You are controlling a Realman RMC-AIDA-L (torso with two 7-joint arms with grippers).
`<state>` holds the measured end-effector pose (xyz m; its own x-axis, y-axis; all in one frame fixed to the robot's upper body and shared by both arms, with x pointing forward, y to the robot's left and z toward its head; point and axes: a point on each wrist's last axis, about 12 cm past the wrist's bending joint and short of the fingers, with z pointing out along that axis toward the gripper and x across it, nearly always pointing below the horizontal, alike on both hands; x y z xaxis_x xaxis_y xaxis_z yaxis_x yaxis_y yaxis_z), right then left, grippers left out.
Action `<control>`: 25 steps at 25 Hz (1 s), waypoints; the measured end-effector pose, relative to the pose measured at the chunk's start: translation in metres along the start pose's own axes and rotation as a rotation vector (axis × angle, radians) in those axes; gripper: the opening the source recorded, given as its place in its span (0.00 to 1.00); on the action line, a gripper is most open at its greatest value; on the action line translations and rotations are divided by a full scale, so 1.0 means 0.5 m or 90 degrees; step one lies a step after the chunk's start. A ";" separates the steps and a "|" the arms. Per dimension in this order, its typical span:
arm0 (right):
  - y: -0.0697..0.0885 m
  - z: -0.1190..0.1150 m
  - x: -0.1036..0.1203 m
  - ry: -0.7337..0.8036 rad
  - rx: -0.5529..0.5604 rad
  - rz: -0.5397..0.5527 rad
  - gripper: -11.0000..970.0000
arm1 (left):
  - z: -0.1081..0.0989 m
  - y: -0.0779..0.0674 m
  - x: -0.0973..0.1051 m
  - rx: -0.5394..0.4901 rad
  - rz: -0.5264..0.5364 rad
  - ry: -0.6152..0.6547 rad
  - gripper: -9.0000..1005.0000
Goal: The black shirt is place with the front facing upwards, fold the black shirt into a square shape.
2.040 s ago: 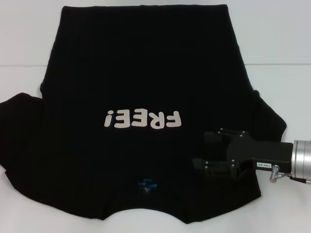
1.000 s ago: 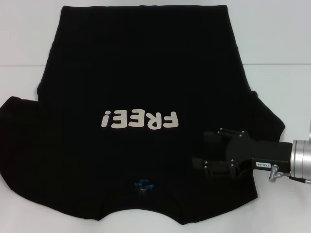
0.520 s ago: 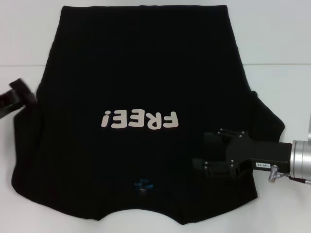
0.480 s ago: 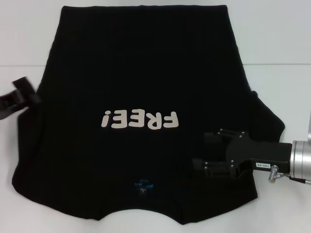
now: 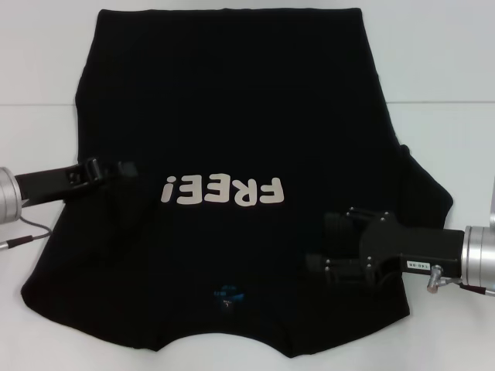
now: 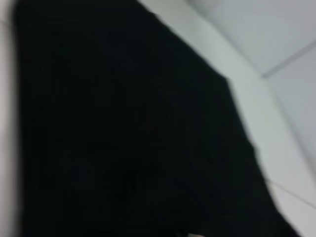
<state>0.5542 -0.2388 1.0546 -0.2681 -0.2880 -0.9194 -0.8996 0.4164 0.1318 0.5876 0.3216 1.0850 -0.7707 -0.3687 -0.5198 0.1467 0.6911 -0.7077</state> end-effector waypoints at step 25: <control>-0.172 -0.210 -0.158 0.214 0.324 0.518 0.92 | -0.085 -0.008 0.133 0.251 0.448 -0.051 0.85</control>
<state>0.6167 -0.3425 1.1547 -0.8872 0.0514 -0.4586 -0.1680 0.8896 0.4247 0.5095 0.3208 1.0737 -0.3714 0.0170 -0.9283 0.7997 0.5138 -0.3105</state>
